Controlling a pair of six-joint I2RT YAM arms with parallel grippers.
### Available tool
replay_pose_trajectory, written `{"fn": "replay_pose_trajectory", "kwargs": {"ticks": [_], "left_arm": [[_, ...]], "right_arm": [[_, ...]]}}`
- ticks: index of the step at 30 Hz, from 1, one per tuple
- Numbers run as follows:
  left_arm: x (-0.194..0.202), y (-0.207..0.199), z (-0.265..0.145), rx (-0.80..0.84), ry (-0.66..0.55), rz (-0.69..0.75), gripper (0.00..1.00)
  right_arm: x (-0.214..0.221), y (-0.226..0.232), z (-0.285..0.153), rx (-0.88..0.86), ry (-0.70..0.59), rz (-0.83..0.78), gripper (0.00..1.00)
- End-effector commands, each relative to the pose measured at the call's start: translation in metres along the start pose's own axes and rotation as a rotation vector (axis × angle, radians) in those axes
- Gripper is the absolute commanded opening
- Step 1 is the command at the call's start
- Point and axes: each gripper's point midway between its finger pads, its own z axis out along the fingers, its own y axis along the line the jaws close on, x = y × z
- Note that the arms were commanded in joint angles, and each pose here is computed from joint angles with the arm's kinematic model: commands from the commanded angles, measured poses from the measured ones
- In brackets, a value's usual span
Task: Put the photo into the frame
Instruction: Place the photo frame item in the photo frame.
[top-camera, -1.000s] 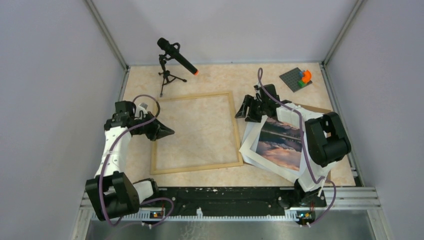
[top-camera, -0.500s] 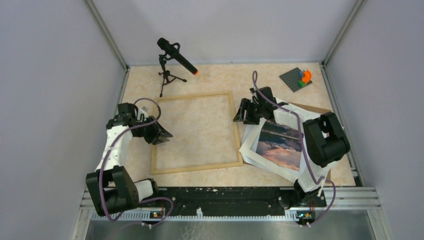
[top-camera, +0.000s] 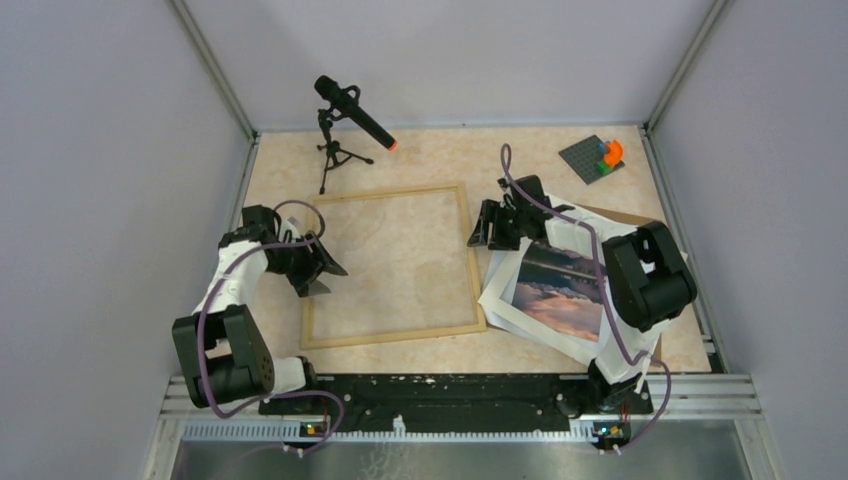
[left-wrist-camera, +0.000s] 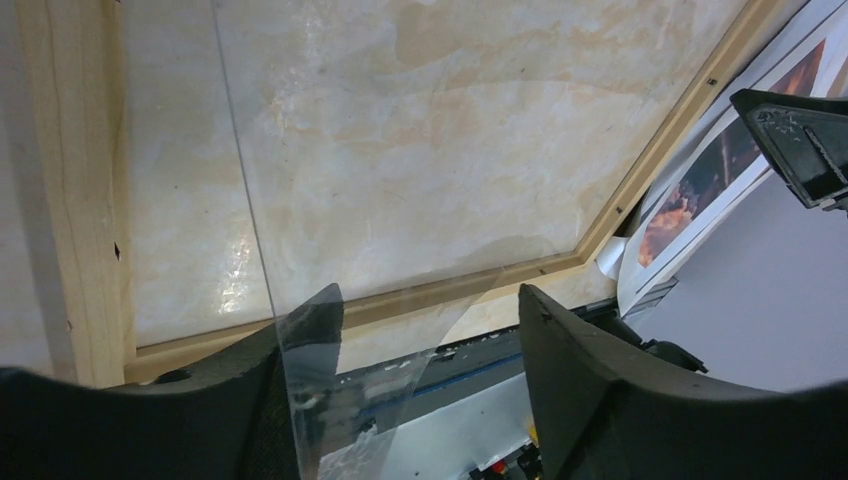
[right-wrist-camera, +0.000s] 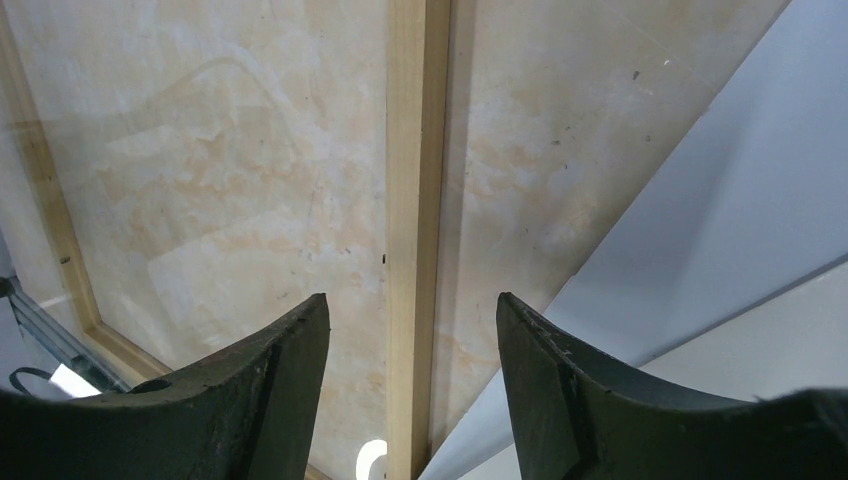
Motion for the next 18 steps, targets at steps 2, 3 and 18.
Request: {"fn": "replay_pose_trajectory", "kwargs": {"ticks": [2,3,18], "left_arm": [[-0.025,-0.014,-0.009,0.042,-0.089,0.099,0.77],[-0.025,-0.015,-0.010,0.042,-0.099,0.099,0.80],[-0.061,0.000,-0.004,-0.041,-0.183,0.040,0.58]], "right_arm": [[-0.008,0.007,0.002,-0.030,-0.032,-0.052,0.61],[-0.007,0.008,0.002,-0.035,-0.033,-0.054,0.61],[0.001,0.016,-0.003,-0.116,-0.064,-0.063,0.61]]}}
